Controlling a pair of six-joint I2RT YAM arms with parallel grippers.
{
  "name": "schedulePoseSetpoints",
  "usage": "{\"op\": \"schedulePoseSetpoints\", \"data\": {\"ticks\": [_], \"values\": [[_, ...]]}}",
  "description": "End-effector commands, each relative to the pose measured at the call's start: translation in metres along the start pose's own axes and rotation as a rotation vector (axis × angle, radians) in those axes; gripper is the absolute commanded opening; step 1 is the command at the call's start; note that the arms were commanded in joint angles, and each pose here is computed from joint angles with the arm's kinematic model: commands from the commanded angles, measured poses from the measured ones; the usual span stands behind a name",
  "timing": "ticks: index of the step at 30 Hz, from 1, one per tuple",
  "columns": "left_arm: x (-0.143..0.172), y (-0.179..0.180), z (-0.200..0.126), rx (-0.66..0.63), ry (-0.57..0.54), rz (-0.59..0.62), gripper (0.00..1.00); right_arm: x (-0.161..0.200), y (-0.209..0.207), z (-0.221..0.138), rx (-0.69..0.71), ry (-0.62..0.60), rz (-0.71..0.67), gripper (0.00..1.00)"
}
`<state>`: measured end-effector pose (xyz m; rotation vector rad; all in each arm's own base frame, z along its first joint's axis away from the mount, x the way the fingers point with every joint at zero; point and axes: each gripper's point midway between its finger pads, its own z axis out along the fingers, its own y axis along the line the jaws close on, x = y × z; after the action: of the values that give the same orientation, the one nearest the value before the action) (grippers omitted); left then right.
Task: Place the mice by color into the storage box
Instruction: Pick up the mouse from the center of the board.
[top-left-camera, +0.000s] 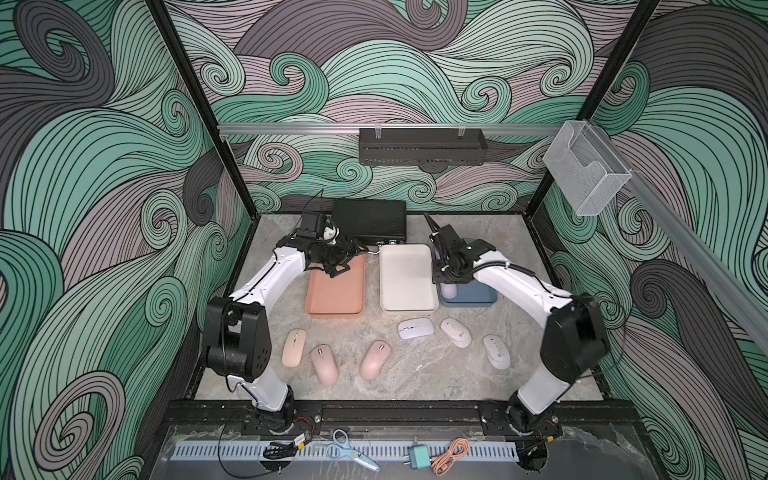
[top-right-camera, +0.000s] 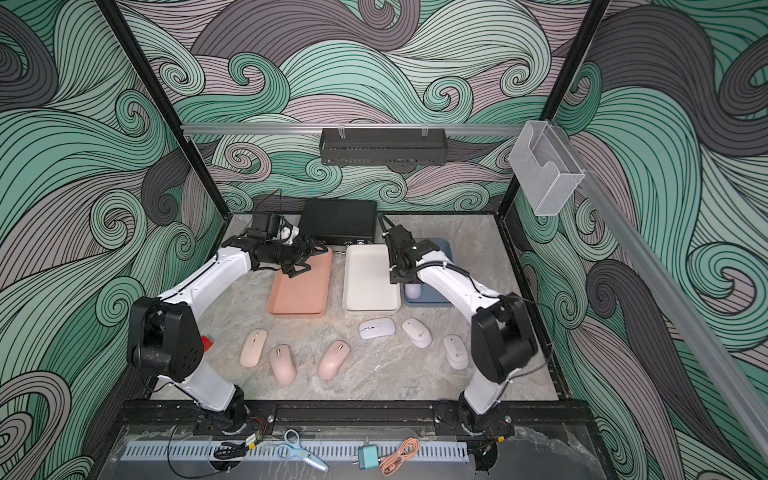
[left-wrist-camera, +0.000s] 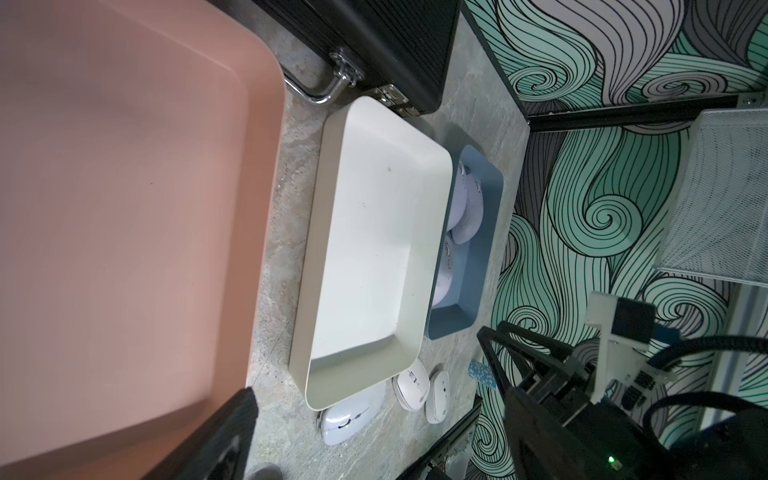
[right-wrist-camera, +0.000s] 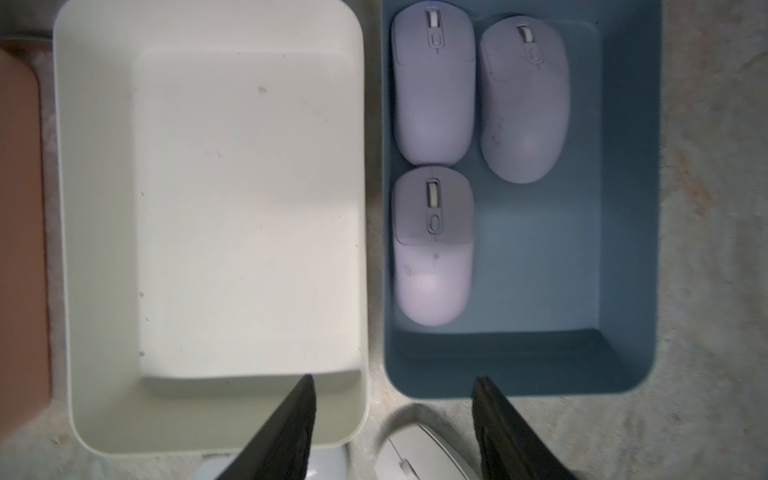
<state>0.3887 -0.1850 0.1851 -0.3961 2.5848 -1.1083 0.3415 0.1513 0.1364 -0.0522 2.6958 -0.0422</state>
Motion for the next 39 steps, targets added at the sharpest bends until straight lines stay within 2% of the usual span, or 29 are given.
{"op": "schedulePoseSetpoints", "data": {"ticks": [1,5,8,11,15,21,27,31,34,39], "values": [[0.012,-0.029,-0.009,0.049,0.001,0.058,0.92,0.057,-0.022,0.003,0.017,0.123,-0.052,0.68],[0.037,-0.04,0.009,0.053,0.055,0.094,0.92,0.102,-0.022,0.004,-0.067,0.209,-0.084,0.78],[0.044,-0.042,0.015,0.041,0.077,0.113,0.92,0.12,-0.02,0.014,-0.117,0.247,-0.101,0.84],[0.043,-0.038,0.014,0.014,0.066,0.13,0.92,0.127,-0.008,0.027,-0.179,0.269,-0.11,0.85],[0.04,-0.035,0.012,-0.015,0.052,0.145,0.92,0.133,-0.005,0.047,-0.175,0.305,-0.104,0.86],[0.04,-0.035,0.012,-0.014,0.056,0.145,0.92,0.15,-0.005,0.05,-0.177,0.321,-0.078,0.9],[0.041,-0.036,0.013,-0.009,0.061,0.145,0.92,0.169,-0.004,0.042,-0.177,0.35,-0.072,0.88],[0.041,-0.038,0.011,0.0,0.057,0.148,0.92,0.161,-0.018,0.04,-0.096,0.316,-0.08,0.87],[0.04,-0.039,0.01,-0.001,0.05,0.152,0.92,0.16,-0.01,0.043,-0.114,0.336,-0.1,0.85],[0.038,-0.037,0.007,-0.018,0.032,0.165,0.92,0.155,-0.016,0.05,-0.049,0.352,-0.178,0.81]]}}
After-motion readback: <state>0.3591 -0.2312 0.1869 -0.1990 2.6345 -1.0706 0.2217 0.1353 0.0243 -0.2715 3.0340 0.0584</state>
